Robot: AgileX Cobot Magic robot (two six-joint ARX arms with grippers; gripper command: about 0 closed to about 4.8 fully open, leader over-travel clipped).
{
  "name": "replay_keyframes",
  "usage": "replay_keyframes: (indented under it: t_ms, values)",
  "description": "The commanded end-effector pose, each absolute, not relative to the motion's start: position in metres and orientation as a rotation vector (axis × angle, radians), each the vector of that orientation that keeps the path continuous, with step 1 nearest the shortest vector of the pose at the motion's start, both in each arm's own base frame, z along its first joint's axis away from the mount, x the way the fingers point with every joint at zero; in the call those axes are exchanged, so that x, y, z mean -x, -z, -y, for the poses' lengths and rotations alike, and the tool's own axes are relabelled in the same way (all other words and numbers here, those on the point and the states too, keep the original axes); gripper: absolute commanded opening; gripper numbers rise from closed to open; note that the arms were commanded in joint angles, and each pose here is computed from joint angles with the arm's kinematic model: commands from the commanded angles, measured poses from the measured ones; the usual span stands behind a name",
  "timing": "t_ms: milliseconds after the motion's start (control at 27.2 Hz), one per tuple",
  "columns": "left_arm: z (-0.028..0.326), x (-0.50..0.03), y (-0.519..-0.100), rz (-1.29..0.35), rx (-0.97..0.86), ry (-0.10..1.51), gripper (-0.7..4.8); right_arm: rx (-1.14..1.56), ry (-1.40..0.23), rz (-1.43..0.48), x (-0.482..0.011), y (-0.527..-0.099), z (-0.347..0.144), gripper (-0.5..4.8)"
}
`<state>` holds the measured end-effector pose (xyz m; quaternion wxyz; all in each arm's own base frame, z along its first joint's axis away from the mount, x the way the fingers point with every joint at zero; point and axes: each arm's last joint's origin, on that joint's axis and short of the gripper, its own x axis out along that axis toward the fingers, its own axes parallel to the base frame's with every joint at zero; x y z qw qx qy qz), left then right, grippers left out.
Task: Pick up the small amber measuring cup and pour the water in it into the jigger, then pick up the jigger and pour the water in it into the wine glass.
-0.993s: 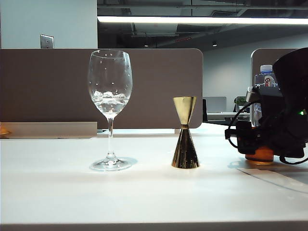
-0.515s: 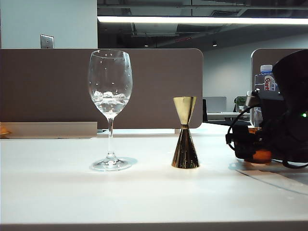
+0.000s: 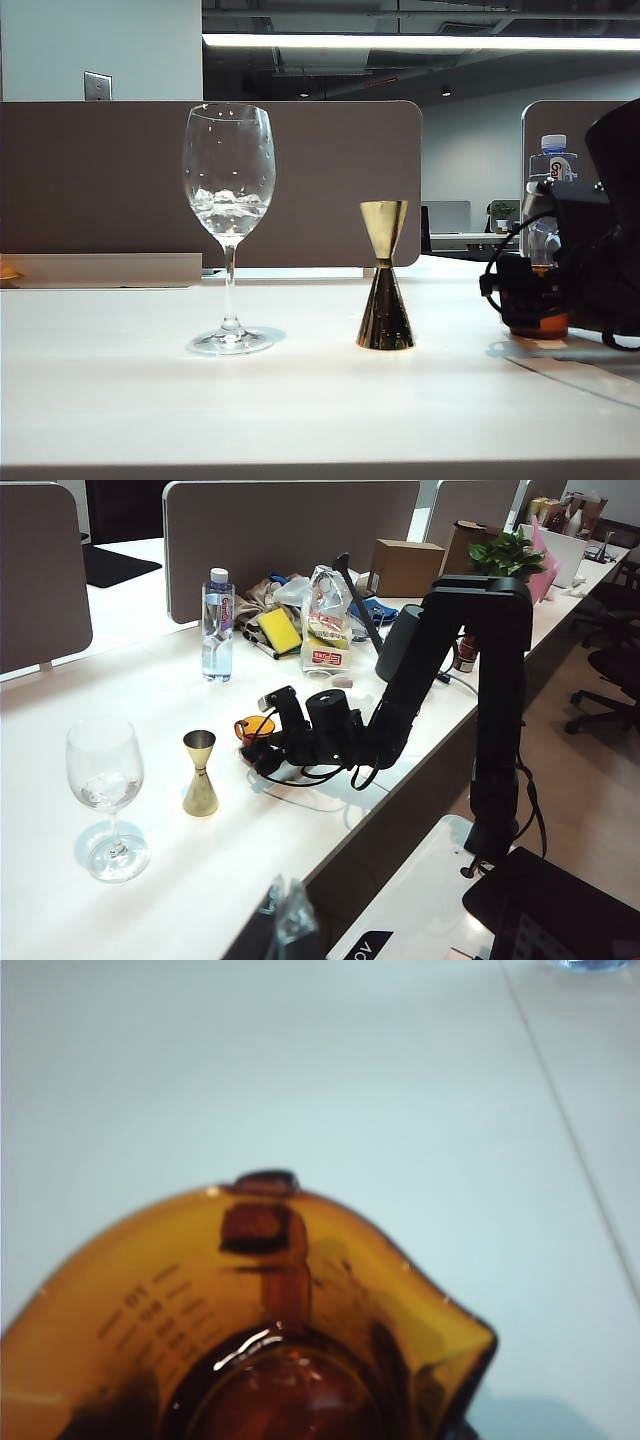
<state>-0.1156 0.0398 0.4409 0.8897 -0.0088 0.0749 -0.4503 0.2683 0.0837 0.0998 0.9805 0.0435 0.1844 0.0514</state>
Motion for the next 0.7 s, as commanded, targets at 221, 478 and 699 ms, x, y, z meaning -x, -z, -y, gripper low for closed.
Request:
replay_keyframes:
  t_ms: [221,478,699]
  values:
    - [-0.0400,0.1160,-0.4408,-0.158,0.017,0.935,-0.02,-0.096,-0.107,-0.342,-0.2702,-0.1035,-0.0842,3.22]
    - [-0.0400,0.1160,-0.4409,-0.158,0.017,0.935,-0.02,-0.097,-0.108,-0.338,-0.2703,-0.1039,-0.0843,2.61]
    - [-0.0398,0.1135,-0.4403,-0.165,0.014,0.905,-0.02,-0.097,-0.108,-0.338,-0.2702,-0.1039,-0.0842,2.05]
